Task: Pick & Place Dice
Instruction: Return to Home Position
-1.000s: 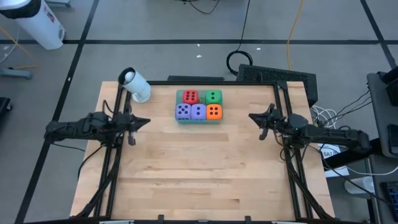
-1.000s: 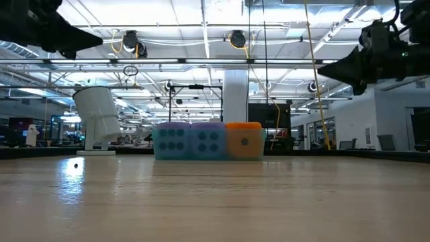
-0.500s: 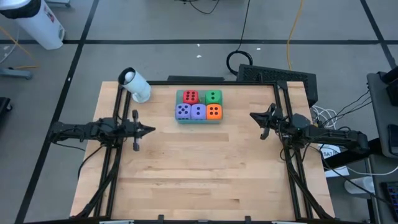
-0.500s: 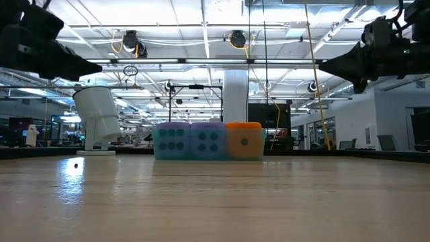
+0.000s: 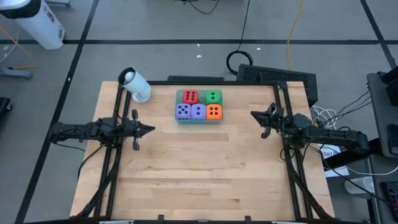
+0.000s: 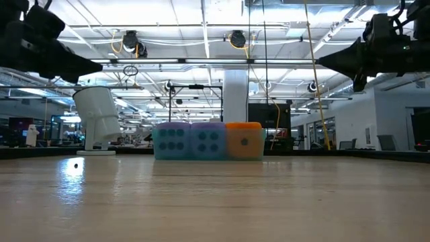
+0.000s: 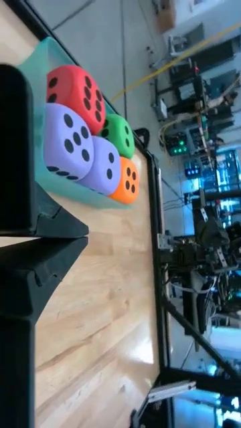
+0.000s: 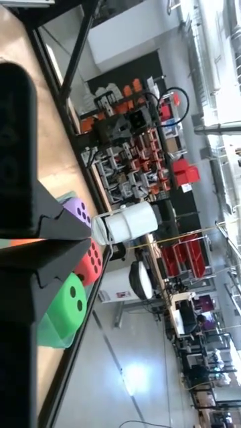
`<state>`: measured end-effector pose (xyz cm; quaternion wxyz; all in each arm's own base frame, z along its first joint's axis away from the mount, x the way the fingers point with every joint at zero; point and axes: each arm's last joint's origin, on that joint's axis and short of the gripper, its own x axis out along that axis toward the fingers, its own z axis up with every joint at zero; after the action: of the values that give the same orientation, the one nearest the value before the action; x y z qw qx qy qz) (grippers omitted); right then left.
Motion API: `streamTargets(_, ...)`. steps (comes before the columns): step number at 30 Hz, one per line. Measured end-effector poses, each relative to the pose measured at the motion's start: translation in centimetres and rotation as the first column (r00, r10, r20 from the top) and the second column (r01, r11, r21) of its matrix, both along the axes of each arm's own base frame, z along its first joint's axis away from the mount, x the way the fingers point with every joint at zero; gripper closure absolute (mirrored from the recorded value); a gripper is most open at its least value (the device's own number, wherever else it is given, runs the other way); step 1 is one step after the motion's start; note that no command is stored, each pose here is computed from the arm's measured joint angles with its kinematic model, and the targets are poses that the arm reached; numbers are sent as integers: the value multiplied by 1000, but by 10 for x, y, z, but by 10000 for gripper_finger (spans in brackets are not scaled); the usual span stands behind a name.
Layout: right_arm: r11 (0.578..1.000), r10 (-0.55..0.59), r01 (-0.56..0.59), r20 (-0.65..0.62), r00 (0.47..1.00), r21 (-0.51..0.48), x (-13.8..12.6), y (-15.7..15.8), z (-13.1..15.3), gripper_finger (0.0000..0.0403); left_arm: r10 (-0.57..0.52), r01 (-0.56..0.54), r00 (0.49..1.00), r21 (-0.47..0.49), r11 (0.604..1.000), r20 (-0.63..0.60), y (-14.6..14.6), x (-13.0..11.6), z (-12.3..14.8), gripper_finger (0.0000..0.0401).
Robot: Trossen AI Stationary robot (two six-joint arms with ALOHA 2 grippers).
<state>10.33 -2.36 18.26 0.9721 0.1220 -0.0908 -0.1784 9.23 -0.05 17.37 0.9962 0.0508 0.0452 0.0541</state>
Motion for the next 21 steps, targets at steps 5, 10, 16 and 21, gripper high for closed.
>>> streamTargets(5,1000,0,0,10,1000,0,0,0,1,403,104,-102,994,-96,990,16,3,0,0,399)
streamTargets(10,1000,1,-1,-23,1000,7,1,0,-2,403,153,-147,988,-163,976,24,6,-1,0,396)
streamTargets(16,1000,4,-4,-35,999,9,2,0,-3,403,154,-149,988,-152,977,24,6,-1,1,399)
streamTargets(21,1000,4,-4,-35,999,9,2,0,-3,403,151,-147,988,-130,981,22,6,-1,1,382)
